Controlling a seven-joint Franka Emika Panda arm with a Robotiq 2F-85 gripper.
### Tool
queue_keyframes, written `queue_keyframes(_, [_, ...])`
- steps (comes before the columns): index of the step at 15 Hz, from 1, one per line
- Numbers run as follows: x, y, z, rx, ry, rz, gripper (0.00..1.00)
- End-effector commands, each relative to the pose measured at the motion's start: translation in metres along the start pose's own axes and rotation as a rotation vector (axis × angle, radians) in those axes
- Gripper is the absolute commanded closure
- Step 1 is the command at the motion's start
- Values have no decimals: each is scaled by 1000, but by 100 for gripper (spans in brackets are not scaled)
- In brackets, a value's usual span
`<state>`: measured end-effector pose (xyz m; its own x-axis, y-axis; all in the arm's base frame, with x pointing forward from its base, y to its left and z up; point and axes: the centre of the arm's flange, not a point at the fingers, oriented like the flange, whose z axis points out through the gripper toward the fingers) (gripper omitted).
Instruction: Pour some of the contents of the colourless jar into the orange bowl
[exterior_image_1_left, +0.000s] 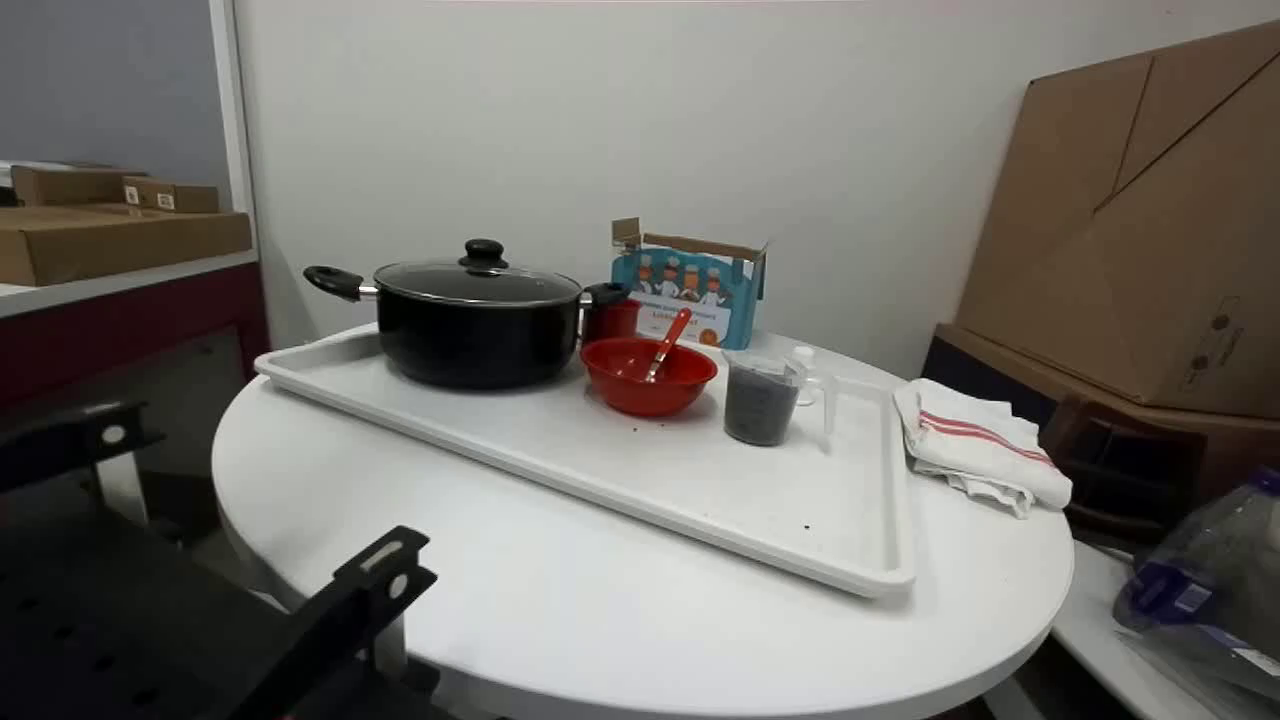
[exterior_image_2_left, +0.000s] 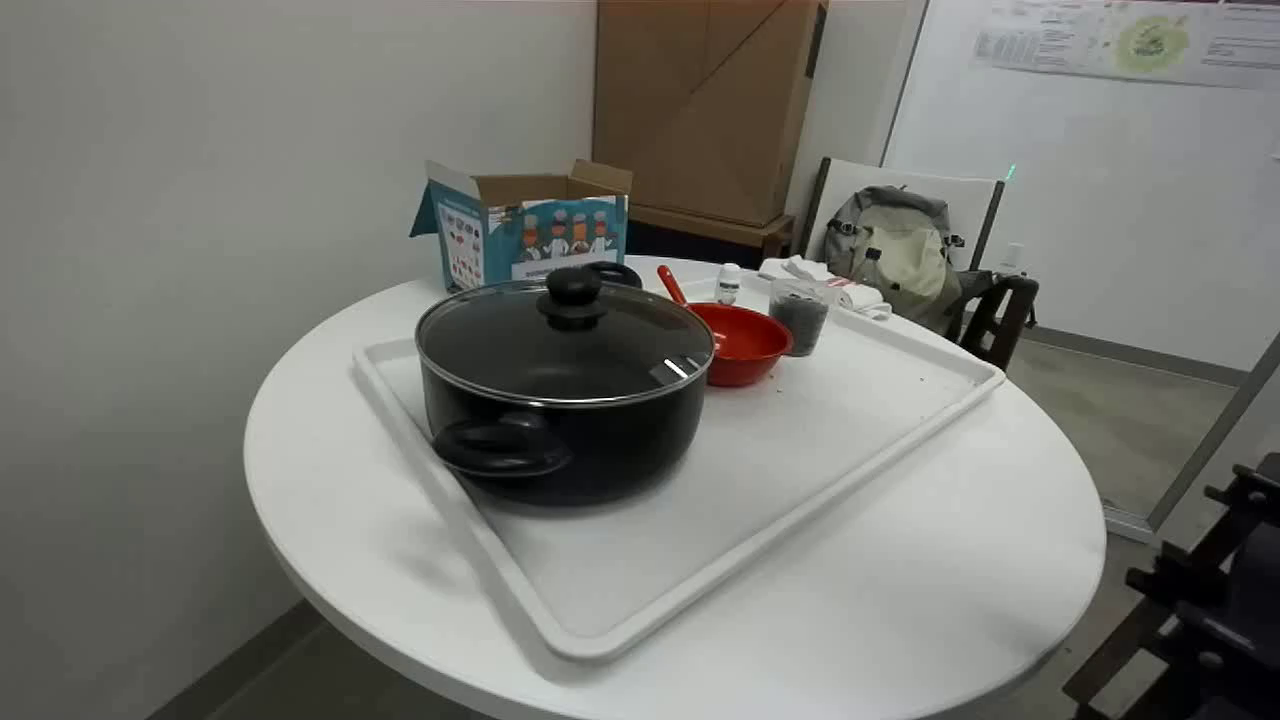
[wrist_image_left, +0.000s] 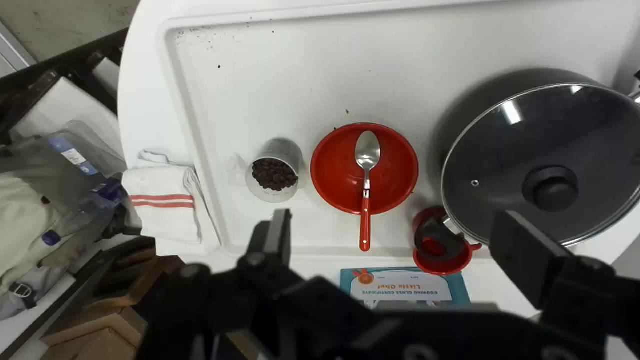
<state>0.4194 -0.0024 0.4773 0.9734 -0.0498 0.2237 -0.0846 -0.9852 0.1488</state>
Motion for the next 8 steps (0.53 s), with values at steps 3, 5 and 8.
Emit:
queue_keyframes(3, [6, 5, 3, -20, -15, -20, 0])
queue_keyframes(5, [13, 11, 9, -44, -41, -54, 0])
queue_keyframes(8, [27, 23, 23, -124, -93, -122, 0])
